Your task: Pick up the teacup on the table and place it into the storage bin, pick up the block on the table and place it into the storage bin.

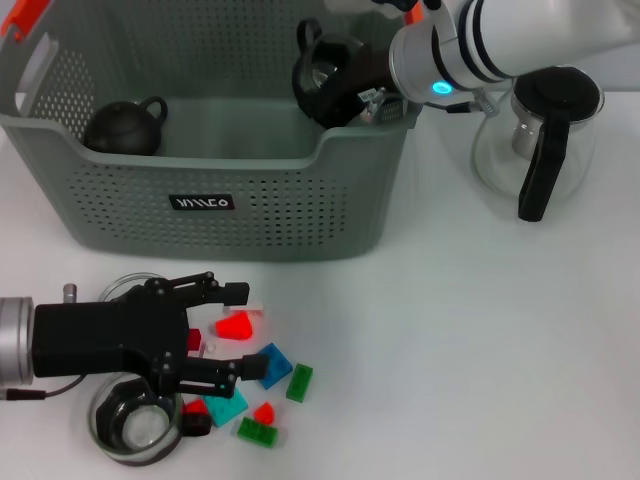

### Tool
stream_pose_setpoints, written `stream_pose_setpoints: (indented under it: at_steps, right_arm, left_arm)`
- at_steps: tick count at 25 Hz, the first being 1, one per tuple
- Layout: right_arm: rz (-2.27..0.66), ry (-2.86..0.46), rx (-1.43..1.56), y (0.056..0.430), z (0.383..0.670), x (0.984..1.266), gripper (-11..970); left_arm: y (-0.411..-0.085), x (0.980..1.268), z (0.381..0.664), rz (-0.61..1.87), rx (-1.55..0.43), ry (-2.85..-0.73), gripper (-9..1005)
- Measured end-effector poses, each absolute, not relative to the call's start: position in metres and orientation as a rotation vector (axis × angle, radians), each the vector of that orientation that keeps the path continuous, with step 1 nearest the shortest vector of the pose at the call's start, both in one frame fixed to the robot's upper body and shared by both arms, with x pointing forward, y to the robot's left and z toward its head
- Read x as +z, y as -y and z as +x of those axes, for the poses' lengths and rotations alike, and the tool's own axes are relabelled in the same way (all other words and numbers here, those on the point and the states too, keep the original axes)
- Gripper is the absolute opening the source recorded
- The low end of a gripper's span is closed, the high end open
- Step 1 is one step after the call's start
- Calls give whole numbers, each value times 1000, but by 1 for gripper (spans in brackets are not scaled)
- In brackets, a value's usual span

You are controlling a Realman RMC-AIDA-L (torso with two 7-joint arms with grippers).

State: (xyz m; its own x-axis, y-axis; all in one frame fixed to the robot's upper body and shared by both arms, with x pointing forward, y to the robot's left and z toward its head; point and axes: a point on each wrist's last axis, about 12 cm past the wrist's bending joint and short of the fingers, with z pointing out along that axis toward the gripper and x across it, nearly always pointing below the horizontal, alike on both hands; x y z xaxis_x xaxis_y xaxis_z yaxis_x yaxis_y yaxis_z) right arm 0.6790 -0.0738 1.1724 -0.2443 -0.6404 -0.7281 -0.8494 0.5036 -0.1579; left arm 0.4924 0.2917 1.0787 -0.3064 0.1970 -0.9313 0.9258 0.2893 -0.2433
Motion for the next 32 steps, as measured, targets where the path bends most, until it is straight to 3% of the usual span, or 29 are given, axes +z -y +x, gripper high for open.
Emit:
stream_pose_setpoints:
  at_steps: [6, 17, 25, 32]
  right_arm:
    - [-1223, -1982, 357, 72, 678, 1177, 94]
    - [-1217, -1923, 330, 75, 676, 1196, 534]
    - [-1118, -1745, 434, 94, 655, 1239, 770]
    - [-1078, -1664, 677, 129, 623, 1234, 822]
  left_arm:
    - [-291, 1079, 493, 1033, -1086, -1708, 932]
    - [-292, 1081, 492, 1027, -1095, -1704, 933]
    - [-300, 1087, 491, 1002, -1089, -1680, 933]
    - [-309, 1093, 490, 1010, -1070, -1675, 933]
